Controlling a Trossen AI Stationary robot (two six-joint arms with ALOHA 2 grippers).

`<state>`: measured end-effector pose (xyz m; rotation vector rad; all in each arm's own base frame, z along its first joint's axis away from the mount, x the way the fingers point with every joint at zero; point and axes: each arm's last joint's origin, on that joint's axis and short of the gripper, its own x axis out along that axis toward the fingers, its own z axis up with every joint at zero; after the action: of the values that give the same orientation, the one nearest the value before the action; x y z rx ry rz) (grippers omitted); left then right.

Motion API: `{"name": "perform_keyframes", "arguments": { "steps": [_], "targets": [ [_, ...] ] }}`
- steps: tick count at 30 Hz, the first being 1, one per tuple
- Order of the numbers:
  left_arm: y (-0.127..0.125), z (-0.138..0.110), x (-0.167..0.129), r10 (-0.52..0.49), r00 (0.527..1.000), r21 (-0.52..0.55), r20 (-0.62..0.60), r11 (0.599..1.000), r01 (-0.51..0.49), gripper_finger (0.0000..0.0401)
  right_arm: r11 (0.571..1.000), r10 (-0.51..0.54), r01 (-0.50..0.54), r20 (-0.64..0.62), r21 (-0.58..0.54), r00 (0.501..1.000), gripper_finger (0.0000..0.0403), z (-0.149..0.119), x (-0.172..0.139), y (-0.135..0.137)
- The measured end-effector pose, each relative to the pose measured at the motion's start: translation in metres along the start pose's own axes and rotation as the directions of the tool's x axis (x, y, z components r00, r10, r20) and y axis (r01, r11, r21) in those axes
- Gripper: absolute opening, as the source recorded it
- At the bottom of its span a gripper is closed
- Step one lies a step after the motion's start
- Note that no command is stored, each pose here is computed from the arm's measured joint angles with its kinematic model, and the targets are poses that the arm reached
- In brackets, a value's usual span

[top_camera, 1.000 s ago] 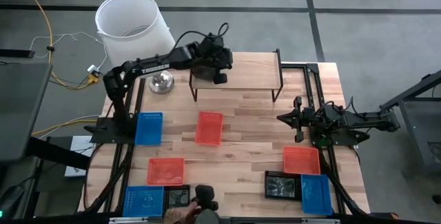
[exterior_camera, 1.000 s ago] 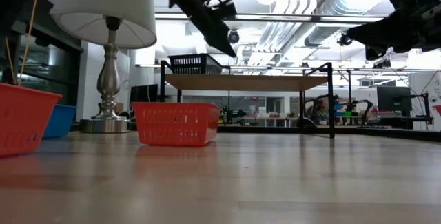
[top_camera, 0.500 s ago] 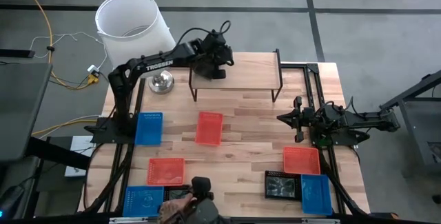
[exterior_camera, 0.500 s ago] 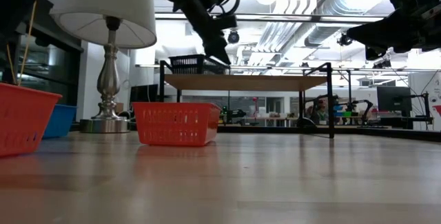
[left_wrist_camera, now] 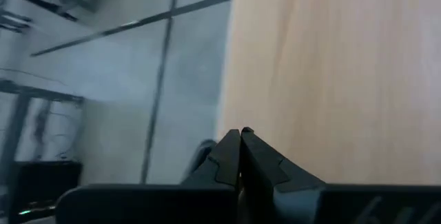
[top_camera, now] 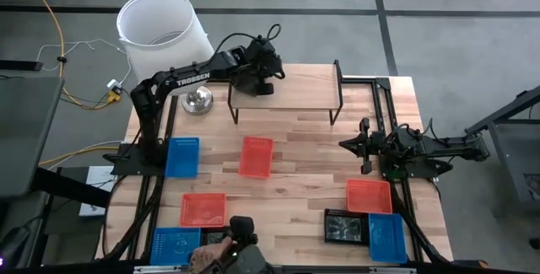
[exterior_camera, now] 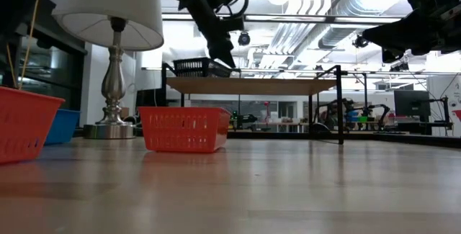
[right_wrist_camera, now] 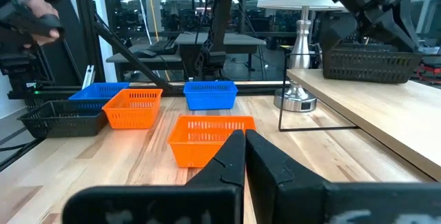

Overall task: Stack baskets on shelf by color
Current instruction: Put the top black bin on the shelf

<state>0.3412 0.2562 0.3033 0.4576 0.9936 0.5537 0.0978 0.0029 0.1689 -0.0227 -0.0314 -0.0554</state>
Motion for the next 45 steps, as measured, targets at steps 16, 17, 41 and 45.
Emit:
{"name": "perform_keyframes", "arguments": {
  "steps": [16, 17, 41, 45],
  "targets": [
    [0.027, -0.014, -0.088, 0.166, 0.978, -0.014, -0.129, 0.986, -0.169, 0.0000, 1.000, 0.000, 0.000, 0.000, 0.000, 1.000, 0.0000, 0.000, 0.000, 0.000],
    [0.026, -0.017, -0.089, 0.135, 0.980, -0.027, -0.146, 0.990, -0.140, 0.0000, 1.000, 0.000, 0.000, 0.000, 0.000, 1.000, 0.0000, 0.000, 0.000, 0.000],
    [-0.015, -0.052, -0.066, -0.142, 0.938, -0.143, -0.317, 0.985, 0.101, 0.0000, 1.000, 0.000, 0.000, 0.000, 0.000, 1.000, 0.0000, 0.000, 0.000, 0.000],
    [-0.022, -0.050, -0.069, -0.162, 0.929, -0.142, -0.333, 0.983, 0.121, 0.0000, 1.000, 0.000, 0.000, 0.000, 0.000, 1.000, 0.0000, 0.000, 0.000, 0.000]
  ]
}}
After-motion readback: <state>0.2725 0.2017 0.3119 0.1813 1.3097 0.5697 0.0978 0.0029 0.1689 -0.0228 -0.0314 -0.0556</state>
